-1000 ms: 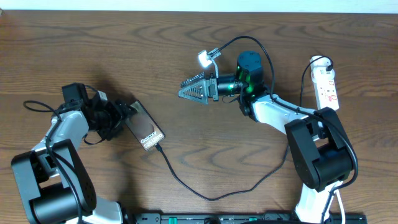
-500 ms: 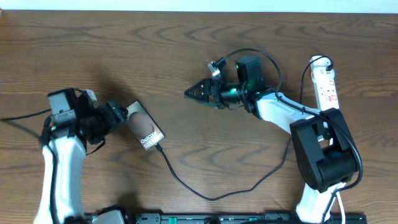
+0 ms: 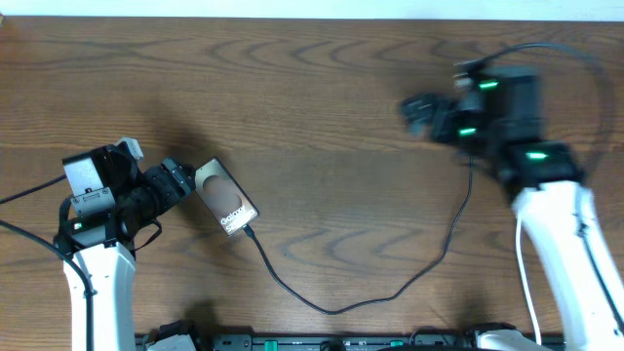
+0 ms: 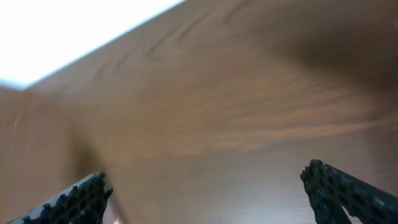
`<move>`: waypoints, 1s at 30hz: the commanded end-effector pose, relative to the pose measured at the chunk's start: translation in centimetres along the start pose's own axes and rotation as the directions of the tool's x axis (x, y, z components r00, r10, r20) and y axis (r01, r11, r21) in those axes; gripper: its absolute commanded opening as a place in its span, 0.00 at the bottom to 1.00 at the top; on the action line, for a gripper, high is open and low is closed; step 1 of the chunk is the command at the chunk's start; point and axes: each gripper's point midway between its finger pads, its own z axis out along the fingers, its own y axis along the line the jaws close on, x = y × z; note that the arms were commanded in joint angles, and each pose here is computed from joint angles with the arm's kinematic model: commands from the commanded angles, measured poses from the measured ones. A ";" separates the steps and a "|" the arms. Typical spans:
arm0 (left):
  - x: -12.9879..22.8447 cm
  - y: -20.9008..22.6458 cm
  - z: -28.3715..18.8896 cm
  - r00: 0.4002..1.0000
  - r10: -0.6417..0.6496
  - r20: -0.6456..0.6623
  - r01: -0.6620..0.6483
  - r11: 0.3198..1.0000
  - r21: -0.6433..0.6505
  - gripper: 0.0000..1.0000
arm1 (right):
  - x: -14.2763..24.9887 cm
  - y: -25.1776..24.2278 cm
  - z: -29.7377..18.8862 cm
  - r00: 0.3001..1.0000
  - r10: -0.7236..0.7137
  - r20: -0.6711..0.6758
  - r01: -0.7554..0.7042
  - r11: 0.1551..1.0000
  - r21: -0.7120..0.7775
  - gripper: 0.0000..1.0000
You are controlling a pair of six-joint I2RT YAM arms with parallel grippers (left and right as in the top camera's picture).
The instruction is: Plug charger to phone and switch on socket
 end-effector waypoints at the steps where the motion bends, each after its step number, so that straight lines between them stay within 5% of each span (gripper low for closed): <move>1: -0.2 0.0 -0.1 1.000 0.021 0.009 -0.021 1.000 -0.004 0.84 | -4.9 -5.0 -3.0 0.996 -0.021 0.089 0.014 0.996 0.085 0.99; 7: -0.4 -0.1 -0.1 1.000 0.025 0.016 -0.025 1.000 -0.002 0.84 | -10.5 -12.8 -6.5 0.997 0.061 0.038 -0.065 0.989 0.135 0.99; 12: -0.4 -0.1 -0.1 1.000 0.025 0.016 -0.025 1.000 -0.002 0.84 | -11.5 -17.2 -5.2 0.990 0.105 -0.090 -0.088 0.980 0.178 0.99; 30: -0.4 -0.1 -0.1 0.999 0.039 0.015 -0.039 0.999 -0.003 0.84 | -4.0 -26.8 6.3 0.859 0.201 -0.470 -0.140 0.977 0.161 0.96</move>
